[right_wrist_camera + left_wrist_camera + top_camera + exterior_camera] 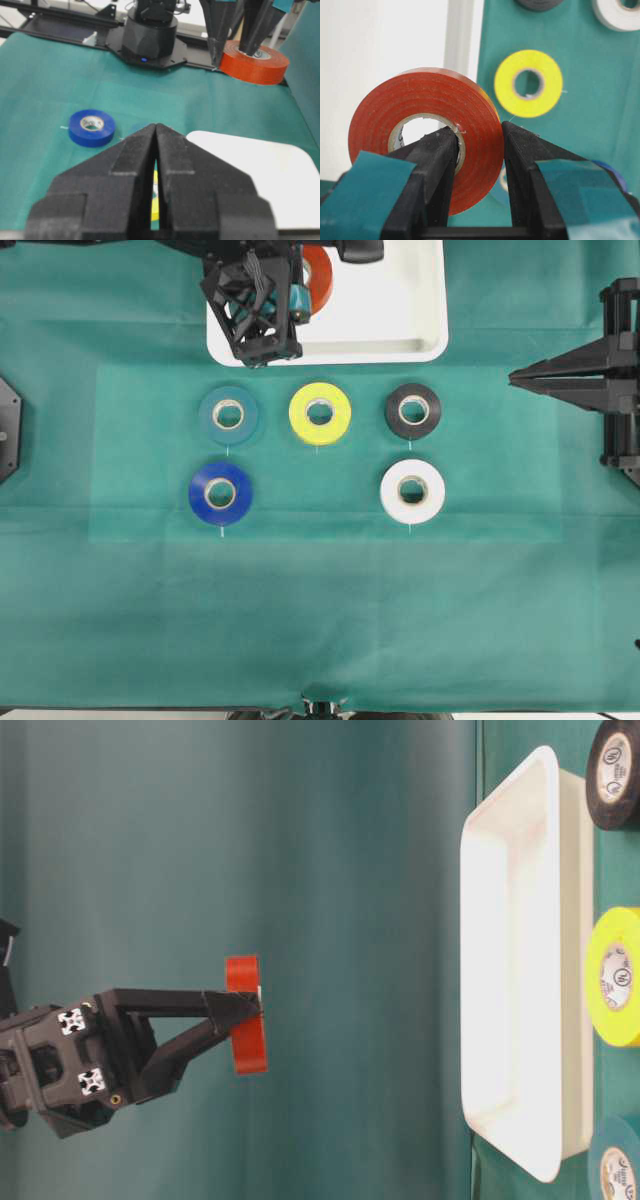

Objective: Place the tape from the fixed location into the white case.
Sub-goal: 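Lower the orange roll into the white tray with the left gripper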

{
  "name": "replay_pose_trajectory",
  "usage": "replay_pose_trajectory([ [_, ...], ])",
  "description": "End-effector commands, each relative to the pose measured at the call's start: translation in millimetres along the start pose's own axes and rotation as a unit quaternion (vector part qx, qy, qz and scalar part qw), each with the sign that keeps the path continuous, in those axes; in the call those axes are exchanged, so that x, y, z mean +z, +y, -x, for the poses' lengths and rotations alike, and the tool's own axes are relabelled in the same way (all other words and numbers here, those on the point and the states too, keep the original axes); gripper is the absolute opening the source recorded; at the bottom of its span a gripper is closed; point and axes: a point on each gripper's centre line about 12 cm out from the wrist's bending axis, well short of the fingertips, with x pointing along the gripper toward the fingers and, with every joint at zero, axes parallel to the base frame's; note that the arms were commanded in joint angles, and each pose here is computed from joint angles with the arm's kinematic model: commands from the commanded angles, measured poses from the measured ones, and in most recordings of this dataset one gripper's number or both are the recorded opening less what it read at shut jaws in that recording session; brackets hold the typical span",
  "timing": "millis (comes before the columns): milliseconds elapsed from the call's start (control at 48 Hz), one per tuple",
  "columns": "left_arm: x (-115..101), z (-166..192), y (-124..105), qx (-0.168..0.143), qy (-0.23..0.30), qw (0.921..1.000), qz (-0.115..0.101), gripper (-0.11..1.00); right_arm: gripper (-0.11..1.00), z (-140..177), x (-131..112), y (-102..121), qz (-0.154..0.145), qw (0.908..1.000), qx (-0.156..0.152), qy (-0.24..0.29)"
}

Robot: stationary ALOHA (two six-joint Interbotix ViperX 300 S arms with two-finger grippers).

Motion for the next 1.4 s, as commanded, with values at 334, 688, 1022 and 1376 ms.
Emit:
replay_pose_trajectory([
  [334,1.2,20.5,2.1,0.003,-0.024,0.9997,0.002,0.24,0.00,-2.3,10.4,-0.3,0.002,0.9999,0.000,-0.012],
  [688,1.5,14.0,2.1,0.003,-0.021,0.9998,0.002,0.24,0.00,-2.3,10.2,-0.6,0.002,0.9999,-0.001,-0.011],
  [1022,-0.4,-12.6,2.7,0.003,-0.025,0.9997,0.002,0.24,0.00,-2.3,10.2,-0.3,0.001,0.9999,0.000,-0.011],
  [1376,-19.0,-82.9,16.9,0.009,0.017,0.9997,0.014,0.24,0.00,-2.7,8.3,-0.5,0.001,1.0000,-0.001,-0.008],
])
